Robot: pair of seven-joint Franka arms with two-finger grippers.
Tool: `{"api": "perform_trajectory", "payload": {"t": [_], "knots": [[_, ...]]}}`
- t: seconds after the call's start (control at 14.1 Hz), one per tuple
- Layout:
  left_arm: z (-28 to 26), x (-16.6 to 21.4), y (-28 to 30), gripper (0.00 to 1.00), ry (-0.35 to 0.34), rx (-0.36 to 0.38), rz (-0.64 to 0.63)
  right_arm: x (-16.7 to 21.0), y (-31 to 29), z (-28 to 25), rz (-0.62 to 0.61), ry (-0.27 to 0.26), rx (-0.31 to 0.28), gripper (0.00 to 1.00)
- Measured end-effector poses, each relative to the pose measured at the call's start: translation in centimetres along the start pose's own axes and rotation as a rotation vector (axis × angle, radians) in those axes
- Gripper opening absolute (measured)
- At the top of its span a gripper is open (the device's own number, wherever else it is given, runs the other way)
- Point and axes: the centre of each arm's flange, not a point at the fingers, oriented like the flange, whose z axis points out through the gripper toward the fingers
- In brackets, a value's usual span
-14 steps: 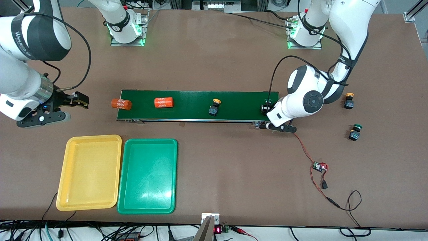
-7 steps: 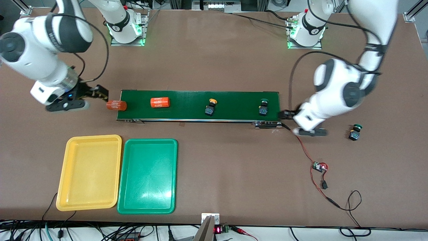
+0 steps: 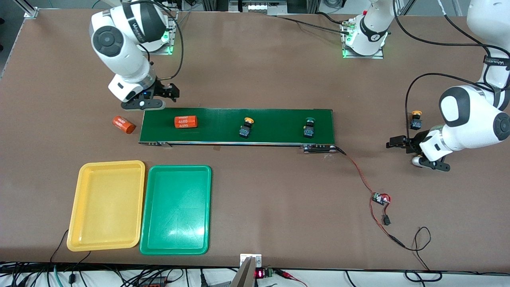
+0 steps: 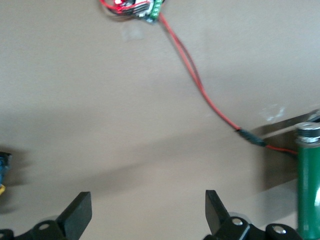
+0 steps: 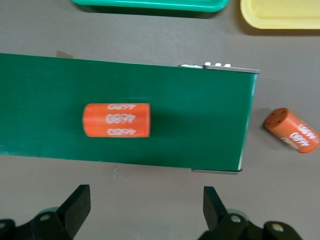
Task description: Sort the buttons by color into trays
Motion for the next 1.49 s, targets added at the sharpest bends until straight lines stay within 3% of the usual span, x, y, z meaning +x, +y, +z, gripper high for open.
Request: {"api": "perform_trajectory", "payload": {"t": [0.14,0.43,0.57,0.99,1.49], "knots": [[0.3,-0.1,-0.9,1.0,-0.008,0.043,0.033,0.1,-0.8,0.1,-0.012,0.022,0.008,1.0],[-1.1,0.8,-2.1,1.0,0.009,0.259,0.207,0.7,-1.3,0.8,-0.004,0.054,0.022,1.0],[-1.6,1.0,-3.1,1.0,0.01,0.309,0.28,1.0,-1.5,1.2,-0.006,0.06,0.026,1.0],[1.3,0.2,-8.5,1.0,0.033,0.319,0.461,1.6,-1.9,2.8,-0.002,0.069,0.033,1.0],[3.5,-0.8,-12.1,1.0,0.056,0.313,0.496,1.6,-4.7,5.1,0.042,0.088,0.051,1.0]]}}
